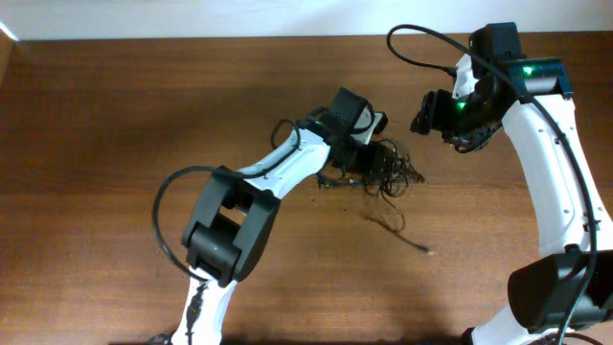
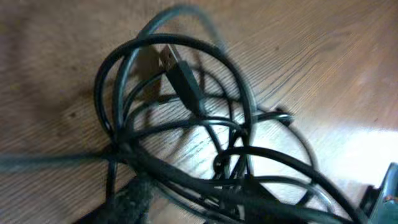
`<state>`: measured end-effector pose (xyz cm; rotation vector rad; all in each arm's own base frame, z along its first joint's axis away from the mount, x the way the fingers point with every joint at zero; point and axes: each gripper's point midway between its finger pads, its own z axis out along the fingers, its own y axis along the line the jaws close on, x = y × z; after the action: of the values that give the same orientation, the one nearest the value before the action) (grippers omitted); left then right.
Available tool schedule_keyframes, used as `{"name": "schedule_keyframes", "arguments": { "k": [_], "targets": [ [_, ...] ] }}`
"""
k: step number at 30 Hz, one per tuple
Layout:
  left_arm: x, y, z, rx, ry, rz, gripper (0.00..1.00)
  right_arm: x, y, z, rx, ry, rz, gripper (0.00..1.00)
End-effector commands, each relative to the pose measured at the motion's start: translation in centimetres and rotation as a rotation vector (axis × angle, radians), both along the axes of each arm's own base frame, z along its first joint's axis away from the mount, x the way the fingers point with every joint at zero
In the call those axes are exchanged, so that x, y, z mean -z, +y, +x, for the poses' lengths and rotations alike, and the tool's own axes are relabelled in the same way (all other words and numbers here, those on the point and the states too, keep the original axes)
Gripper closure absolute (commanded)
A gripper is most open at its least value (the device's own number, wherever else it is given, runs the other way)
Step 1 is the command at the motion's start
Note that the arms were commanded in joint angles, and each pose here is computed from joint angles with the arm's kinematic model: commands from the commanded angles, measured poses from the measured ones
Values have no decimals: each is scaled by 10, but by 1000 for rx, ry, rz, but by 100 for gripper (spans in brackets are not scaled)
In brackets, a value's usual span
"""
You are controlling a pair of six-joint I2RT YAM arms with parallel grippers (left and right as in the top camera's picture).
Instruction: Untangle cables
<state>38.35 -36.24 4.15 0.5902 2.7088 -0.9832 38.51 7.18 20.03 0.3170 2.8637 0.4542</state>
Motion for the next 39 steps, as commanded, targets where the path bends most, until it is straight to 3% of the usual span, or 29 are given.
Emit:
{"name": "schedule_keyframes", "arguments": {
  "k": [1,3,5,7,10,16,17,18,19,20,23,26,29,32,39],
  "targets": [
    [25,-4,-10,26,51,18,69,-5,-4,0,-1,-16,-14,31],
    [33,2,-9,8,46,59,83,-2,-4,-2,-3,-4,-15,30],
    [33,2,-9,8,47,59,82,-1,-4,-2,-3,0,-15,30],
    [35,5,-8,1,45,78,61,0,-4,-2,-3,0,-15,30],
    [54,10,-18,-7,89,135,59,0,-4,-3,-10,2,-17,30],
    [90,8,-36,-17,171,186,69,1,-4,-6,-25,8,-21,30],
    [90,8,-36,-17,171,186,76,1,-4,-6,-24,8,-21,30],
    [90,7,-36,-17,172,186,92,1,-4,-6,-27,8,-22,30],
    [89,7,-36,-17,170,185,100,1,-4,-6,-27,9,-22,31],
    [86,8,-34,-19,171,182,100,1,-4,-6,-27,11,-22,31],
    [33,24,0,-82,129,149,100,1,-3,-6,-28,10,-18,30],
    [-57,44,31,-139,59,37,100,0,5,-5,-57,-2,-13,33],
    [-131,52,31,-111,27,-143,100,3,18,-2,-87,-14,-8,40],
    [-175,58,23,-72,2,-255,100,-7,49,3,-190,-71,101,44],
    [-214,62,11,-9,94,-453,100,-22,78,14,-254,-155,207,46]
  ]
}}
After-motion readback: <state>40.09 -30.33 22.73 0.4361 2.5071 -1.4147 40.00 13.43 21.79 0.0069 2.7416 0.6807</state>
